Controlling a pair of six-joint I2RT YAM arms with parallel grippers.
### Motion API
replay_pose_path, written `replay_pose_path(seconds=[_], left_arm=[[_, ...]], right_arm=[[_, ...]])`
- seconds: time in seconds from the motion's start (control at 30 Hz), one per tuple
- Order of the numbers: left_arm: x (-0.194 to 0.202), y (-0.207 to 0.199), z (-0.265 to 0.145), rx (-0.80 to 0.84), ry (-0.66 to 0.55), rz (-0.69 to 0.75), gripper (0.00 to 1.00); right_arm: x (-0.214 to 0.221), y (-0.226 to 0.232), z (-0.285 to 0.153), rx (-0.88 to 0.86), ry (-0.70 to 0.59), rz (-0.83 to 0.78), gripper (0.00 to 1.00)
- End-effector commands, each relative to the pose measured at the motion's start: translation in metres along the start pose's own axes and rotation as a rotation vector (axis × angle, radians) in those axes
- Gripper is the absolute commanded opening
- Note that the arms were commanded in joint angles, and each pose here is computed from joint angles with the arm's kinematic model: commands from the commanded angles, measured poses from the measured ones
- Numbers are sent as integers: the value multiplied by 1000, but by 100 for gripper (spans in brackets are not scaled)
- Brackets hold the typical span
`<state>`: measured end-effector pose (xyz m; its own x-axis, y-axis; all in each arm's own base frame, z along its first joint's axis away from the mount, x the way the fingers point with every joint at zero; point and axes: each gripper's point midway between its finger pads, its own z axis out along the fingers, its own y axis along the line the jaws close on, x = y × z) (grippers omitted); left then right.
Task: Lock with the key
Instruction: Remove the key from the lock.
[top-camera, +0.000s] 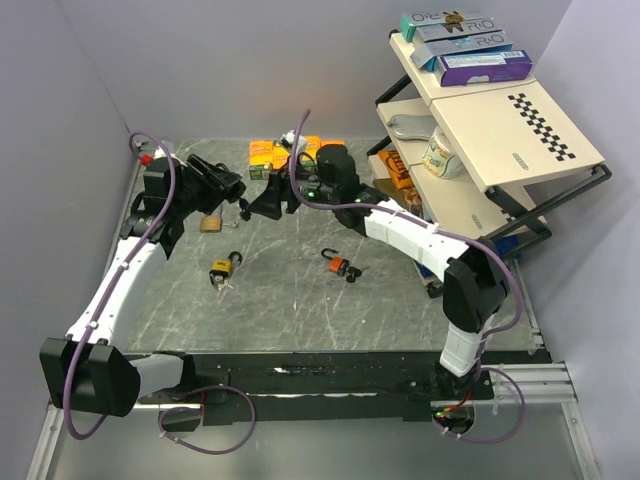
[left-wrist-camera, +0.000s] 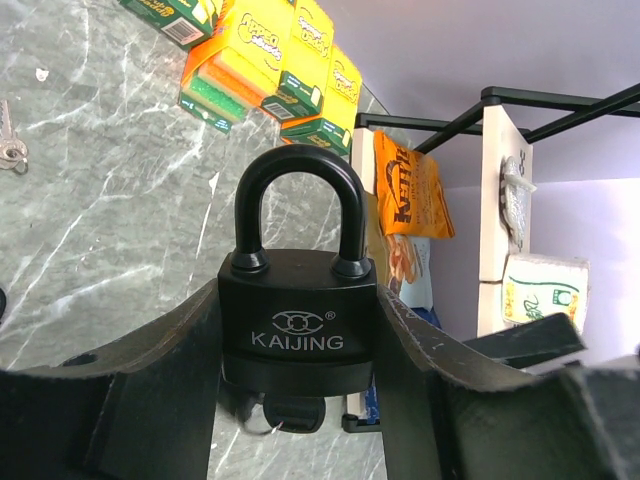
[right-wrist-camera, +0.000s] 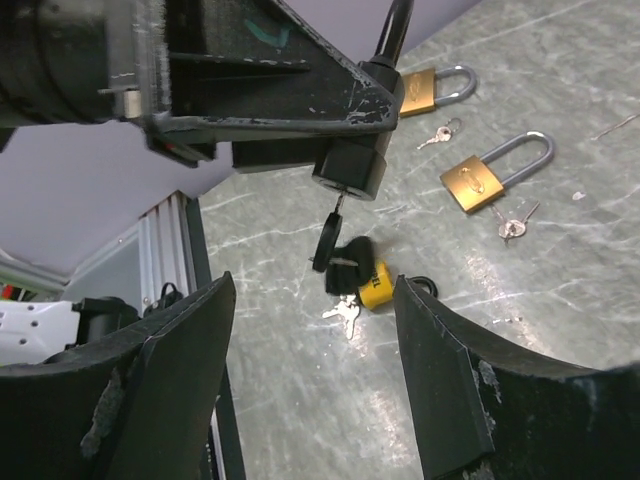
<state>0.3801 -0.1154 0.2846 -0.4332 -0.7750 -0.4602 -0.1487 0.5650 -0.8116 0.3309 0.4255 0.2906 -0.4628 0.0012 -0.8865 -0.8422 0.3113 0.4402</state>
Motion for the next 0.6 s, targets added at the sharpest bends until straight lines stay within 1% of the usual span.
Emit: replay_pose_path(seconds=[0.0,0.1,0.27,0.3,0.37,0.47,0.5,0.57], left_arm=[[-24,-47,-19,163,-94,-7,1],[-23,-46,-21,166,-101,-11,1],[-24,-47,-23,173,-105,-10,1],[-23,-46,-23,168,-104,-9,1],[-24,-46,-23,167,-105,-12,1],[-25,-49,-24,177,-109,-12,1],[-26,-50,-24,180,-111,-10,1],[-26,-49,-24,177,-113,-8,1]], right_arm=[[-23,6,13,-6,-63,-50,69],[-20,8,22,-14,-56,-55,66],[-10,13,34,-31,-31,-46,64],[-10,14,35,-33,-28,-47,61],[-6,16,40,-36,-16,-60,59],[-3,18,45,-41,-8,-60,50],[-3,19,46,-43,-8,-62,42],[-1,20,46,-39,-4,-69,34]])
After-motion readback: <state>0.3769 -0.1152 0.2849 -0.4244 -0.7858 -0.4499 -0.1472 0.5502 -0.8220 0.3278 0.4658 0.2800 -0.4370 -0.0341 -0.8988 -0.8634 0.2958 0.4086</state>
